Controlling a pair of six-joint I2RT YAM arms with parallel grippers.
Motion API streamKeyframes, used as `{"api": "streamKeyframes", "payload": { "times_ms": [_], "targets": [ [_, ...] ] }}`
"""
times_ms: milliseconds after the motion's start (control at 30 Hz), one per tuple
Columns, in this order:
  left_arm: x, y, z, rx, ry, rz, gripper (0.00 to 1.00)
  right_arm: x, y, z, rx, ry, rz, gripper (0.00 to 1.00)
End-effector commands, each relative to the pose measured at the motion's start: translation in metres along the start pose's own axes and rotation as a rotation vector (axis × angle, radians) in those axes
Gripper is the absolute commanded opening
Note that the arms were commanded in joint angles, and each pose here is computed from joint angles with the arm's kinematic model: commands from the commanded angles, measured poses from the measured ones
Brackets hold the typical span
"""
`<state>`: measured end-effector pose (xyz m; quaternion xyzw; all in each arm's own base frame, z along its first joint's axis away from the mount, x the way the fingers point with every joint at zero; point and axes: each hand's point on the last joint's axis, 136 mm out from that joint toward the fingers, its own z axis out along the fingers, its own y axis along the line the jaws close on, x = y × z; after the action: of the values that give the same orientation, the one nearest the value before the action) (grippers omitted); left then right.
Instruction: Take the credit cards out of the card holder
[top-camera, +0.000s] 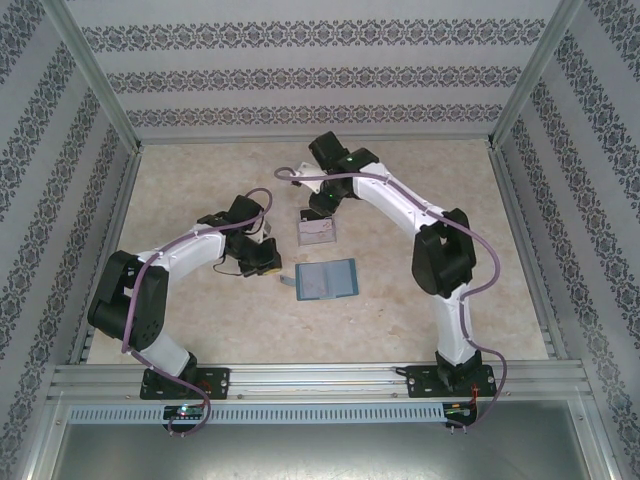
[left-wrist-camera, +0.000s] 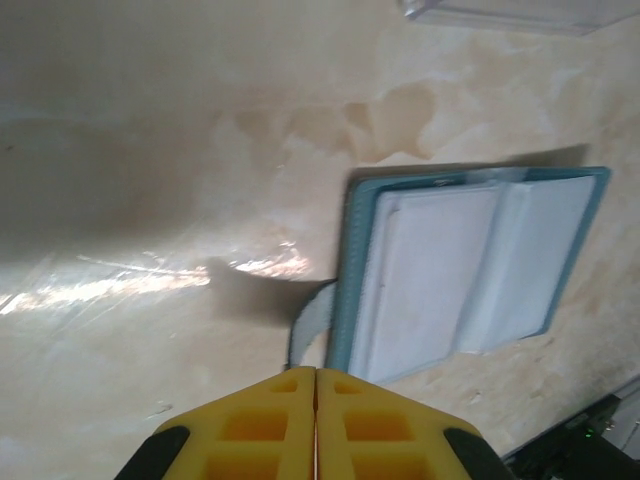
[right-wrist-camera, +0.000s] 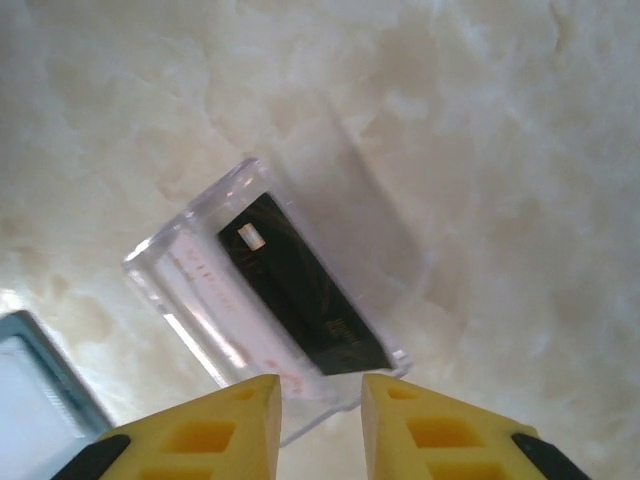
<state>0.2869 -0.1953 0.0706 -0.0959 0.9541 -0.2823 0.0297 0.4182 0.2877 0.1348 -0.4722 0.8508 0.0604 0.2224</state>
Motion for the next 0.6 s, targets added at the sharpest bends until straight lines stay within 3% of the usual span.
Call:
{"api": "streamKeyframes", "payload": {
  "times_ms": [0, 300, 567],
  "targets": [
    [-0.007, -0.022, 0.002, 0.059, -0.007, 0.032, 0.07, -0.004, 0.018, -0.013, -0.05, -0.073, 0.257, 0.27],
    [0.002, -0.038, 0.023, 0.064, 0.056, 0.077, 0.04, 0.019, 0.056, -0.023, -0.207, -0.132, 0.663, 0.15],
    [0.01, -0.033, 0.043, 0.05, 0.095, 0.054, 0.0, 0.041, 0.093, -0.019, -0.306, -0.037, 0.84, 0.12]
  ]
}}
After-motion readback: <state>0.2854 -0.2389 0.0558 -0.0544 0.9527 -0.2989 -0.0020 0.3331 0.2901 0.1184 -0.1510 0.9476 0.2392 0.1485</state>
